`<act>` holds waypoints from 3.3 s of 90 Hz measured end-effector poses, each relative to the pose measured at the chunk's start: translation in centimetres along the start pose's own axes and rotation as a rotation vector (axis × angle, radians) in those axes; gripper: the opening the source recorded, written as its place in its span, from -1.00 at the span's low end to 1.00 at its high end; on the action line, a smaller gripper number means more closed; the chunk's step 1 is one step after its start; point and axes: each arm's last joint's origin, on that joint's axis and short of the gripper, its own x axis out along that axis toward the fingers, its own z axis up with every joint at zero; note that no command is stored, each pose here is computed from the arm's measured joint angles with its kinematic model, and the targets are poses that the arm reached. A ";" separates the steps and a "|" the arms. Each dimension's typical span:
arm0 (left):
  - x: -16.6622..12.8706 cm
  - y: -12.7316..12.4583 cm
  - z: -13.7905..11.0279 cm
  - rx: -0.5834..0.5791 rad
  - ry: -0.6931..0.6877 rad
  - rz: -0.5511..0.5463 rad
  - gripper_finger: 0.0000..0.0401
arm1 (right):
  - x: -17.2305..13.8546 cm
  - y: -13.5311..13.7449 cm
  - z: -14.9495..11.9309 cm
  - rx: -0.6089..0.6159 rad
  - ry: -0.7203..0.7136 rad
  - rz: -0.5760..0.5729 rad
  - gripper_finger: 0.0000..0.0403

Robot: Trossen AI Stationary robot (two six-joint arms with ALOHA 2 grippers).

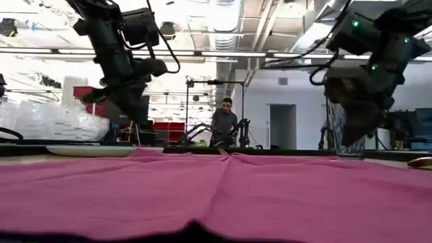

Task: Set table place
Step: Fold the pink table napkin

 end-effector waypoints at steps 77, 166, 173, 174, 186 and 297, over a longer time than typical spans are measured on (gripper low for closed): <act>7.5 -6.3 -1.3 0.138 0.163 -0.130 -1.00 | 0.0 -0.4 0.6 0.028 -0.041 -0.033 -1.00; 5.5 0.2 8.1 0.238 0.156 0.044 -1.00 | 0.1 -2.9 2.4 -0.046 0.005 -0.092 -0.62; 5.5 0.7 8.5 0.241 0.165 0.031 -0.97 | 0.1 -3.2 2.4 -0.042 0.025 -0.103 -0.44; 5.5 0.7 8.5 0.241 0.165 0.032 -0.96 | 0.1 -3.2 2.4 -0.041 0.029 -0.107 -0.41; 5.5 1.0 8.7 0.240 0.169 0.038 -0.82 | -0.1 -4.1 2.1 -0.017 0.059 -0.184 -0.14; 5.5 0.9 8.7 0.255 0.156 0.029 -0.53 | 1.3 -7.5 1.8 0.057 -0.031 -0.296 -0.94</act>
